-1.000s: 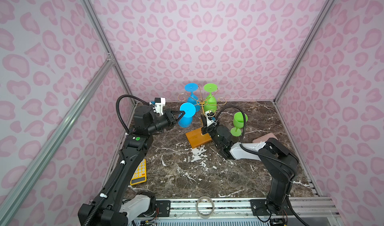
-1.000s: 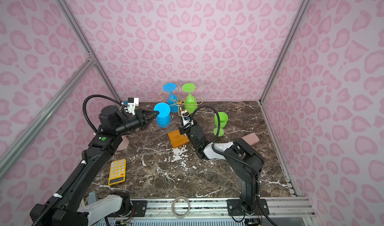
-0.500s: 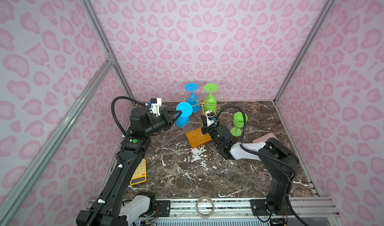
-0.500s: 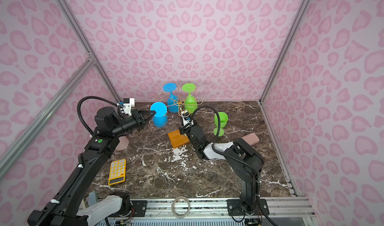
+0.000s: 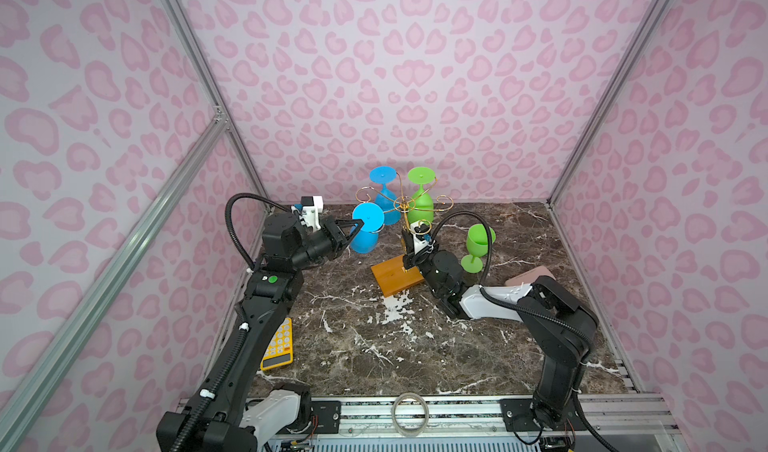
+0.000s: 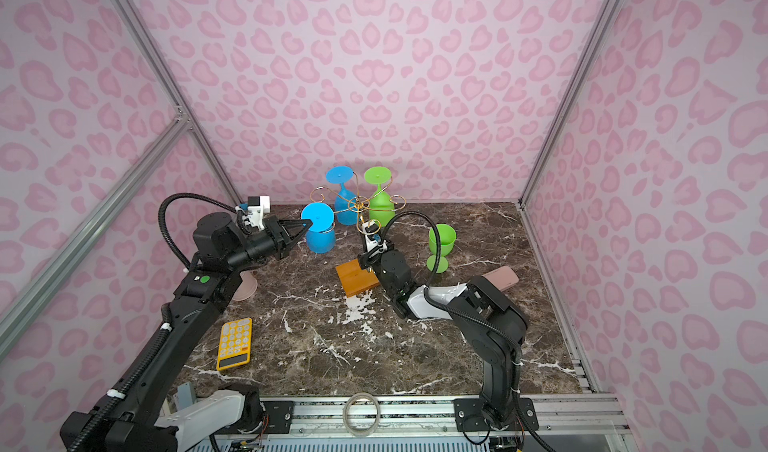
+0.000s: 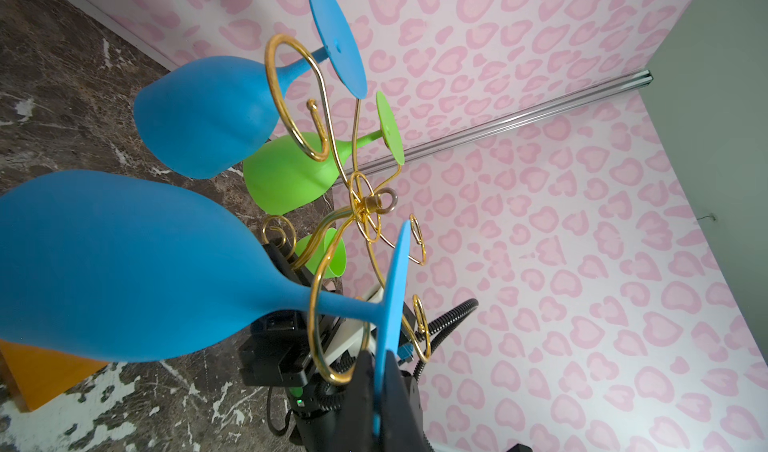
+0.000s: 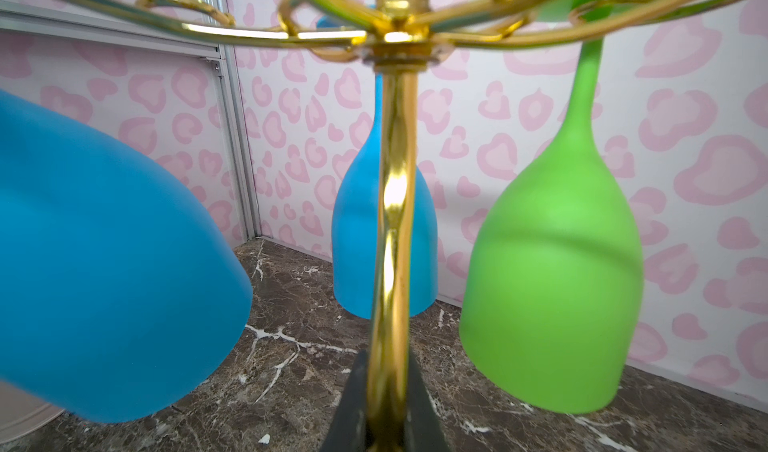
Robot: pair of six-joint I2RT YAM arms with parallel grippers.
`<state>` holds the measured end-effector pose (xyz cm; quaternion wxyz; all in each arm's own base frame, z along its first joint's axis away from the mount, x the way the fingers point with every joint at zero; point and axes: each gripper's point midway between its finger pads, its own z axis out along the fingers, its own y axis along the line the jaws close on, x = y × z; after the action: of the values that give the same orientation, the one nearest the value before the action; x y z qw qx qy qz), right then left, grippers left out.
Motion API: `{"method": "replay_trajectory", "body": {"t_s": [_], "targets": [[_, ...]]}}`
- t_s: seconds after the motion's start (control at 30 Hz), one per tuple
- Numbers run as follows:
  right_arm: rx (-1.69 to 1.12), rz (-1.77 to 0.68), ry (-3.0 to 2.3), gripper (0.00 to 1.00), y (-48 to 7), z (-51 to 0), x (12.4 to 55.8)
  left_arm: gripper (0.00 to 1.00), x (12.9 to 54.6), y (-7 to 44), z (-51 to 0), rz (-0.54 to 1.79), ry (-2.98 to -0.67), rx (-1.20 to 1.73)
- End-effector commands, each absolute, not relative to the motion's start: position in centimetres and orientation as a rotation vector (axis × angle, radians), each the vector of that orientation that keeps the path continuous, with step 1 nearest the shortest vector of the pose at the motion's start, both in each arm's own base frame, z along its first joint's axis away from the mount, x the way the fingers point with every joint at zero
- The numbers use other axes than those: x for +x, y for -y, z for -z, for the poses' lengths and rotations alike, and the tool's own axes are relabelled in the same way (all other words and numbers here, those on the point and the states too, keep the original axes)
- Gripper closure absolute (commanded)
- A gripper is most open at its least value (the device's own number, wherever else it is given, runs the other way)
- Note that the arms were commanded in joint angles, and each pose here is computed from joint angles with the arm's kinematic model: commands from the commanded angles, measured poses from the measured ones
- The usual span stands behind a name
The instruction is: Take the wine glass off the wine glass rack
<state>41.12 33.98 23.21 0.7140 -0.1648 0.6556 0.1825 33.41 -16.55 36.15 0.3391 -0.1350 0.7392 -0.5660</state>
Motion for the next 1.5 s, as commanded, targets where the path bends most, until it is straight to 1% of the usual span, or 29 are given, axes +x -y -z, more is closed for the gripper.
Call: {"method": "replay_trajectory", "body": {"t_s": [0.0,0.5,0.97,1.47], "targets": [[-0.392,-0.408,-1.506,1.00,-34.3,-21.4,41.0,0.96,33.8,16.6,-37.8,1.493,-1.855,-0.316],[-0.392,-0.413,-1.511,1.00,-34.3,-21.2,41.0,0.96,34.9,16.9,-37.8,1.527,-1.839,-0.329],[-0.389,-0.407,-1.514,1.00,-34.2,-21.1,41.1,0.96,35.6,18.6,-37.9,1.566,-1.845,-0.292],[-0.386,-0.405,-1.513,1.00,-34.2,-21.1,41.2,0.96,35.2,20.3,-37.3,1.608,-1.879,-0.264]]}}
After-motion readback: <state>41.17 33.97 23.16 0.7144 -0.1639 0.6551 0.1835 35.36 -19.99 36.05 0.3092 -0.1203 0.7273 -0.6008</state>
